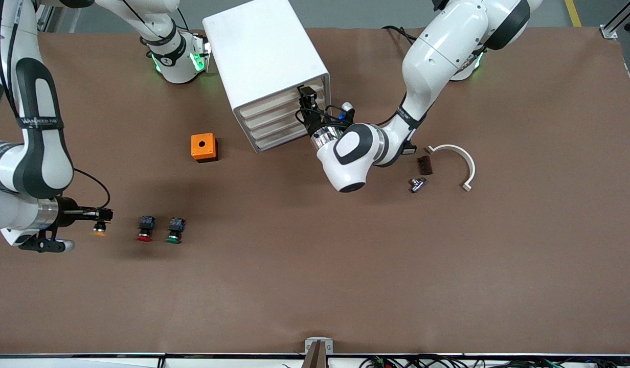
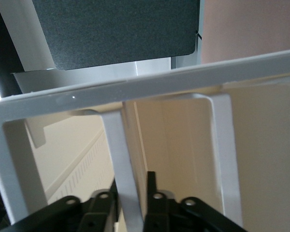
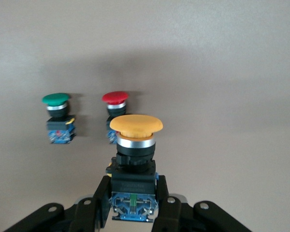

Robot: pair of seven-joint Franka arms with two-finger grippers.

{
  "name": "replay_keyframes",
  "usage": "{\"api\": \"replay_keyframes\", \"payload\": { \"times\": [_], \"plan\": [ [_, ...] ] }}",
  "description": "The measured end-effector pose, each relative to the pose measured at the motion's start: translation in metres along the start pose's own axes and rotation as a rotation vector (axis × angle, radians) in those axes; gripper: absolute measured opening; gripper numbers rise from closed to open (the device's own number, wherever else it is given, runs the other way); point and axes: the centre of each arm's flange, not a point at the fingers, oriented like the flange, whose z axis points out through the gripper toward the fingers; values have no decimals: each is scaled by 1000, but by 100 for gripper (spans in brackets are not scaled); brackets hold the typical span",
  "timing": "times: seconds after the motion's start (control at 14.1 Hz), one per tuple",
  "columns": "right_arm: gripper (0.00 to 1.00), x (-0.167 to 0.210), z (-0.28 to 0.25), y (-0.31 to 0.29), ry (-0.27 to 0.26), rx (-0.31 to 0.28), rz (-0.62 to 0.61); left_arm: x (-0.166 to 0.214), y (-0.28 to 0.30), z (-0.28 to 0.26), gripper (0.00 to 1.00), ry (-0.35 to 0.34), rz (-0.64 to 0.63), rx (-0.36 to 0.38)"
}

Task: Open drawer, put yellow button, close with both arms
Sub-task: 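Lift the yellow button with the right gripper while the left gripper pulls the drawer, then carry the yellow button over the open drawer with the right gripper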

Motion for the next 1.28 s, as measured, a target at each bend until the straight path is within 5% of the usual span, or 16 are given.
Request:
{"api": "replay_keyframes", "payload": {
  "times": [0.71,1.28],
  "plan": [
    [41,-58,-92,-76,-28,-10,181,3,1,-6,13,-13,-3,5],
    [41,-123,-147,-173,-15,-39,420,22,0,-73,13,-120,-2,-18]
  ]
}}
